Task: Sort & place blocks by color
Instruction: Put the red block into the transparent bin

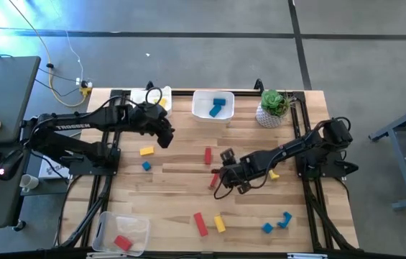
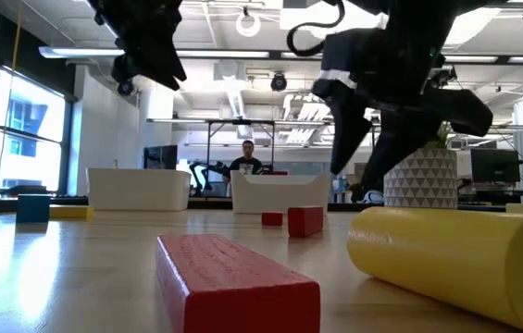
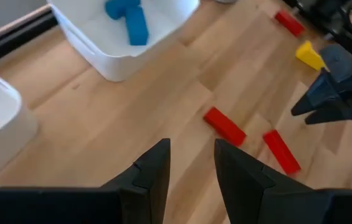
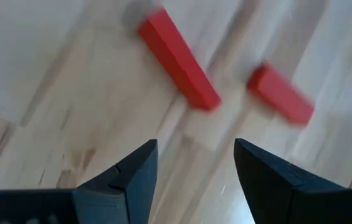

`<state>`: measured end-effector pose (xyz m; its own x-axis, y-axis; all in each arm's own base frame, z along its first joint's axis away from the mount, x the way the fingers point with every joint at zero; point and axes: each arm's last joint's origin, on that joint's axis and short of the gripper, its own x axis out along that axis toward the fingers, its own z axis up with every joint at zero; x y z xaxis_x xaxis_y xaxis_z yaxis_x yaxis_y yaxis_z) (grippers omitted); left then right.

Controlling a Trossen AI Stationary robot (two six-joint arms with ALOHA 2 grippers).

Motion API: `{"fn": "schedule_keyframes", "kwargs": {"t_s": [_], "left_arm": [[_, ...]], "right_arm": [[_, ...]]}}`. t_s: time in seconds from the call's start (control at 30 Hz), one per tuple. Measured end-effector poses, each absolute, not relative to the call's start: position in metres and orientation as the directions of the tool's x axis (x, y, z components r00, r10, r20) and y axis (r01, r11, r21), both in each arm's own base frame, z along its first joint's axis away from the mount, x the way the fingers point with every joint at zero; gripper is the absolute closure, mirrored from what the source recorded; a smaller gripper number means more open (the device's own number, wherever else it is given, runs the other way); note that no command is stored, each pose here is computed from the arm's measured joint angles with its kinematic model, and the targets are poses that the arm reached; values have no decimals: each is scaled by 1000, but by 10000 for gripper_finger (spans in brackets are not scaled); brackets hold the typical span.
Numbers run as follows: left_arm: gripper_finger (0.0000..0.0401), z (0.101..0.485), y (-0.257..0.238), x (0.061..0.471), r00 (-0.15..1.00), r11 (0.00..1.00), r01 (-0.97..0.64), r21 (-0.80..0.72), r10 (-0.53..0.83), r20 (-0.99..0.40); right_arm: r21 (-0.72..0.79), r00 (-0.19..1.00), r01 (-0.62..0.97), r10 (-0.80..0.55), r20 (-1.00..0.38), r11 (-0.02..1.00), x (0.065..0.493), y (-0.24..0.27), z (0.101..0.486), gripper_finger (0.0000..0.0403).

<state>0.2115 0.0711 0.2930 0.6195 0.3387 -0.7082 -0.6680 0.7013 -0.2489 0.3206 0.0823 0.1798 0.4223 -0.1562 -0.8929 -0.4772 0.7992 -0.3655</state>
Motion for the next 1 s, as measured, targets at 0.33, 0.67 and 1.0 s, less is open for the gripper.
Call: {"fn": "schedule_keyframes", "kwargs": {"t_s": [0.33, 0.67, 1.0], "left_arm": [[290, 293, 49, 218, 651, 735, -616, -284, 272, -708], [290, 293, 44, 219, 657, 749, -601, -278, 265, -706], [290, 293, 46, 218, 639, 742, -628, -235, 318, -701]], "right_arm": [[-375, 514, -551, -51, -856, 745, 333, 80, 185, 206], [-313, 525, -577, 50, -849, 754, 348, 64, 172, 206], [-282, 498, -624, 92, -862, 728, 357, 57, 152, 206]]}}
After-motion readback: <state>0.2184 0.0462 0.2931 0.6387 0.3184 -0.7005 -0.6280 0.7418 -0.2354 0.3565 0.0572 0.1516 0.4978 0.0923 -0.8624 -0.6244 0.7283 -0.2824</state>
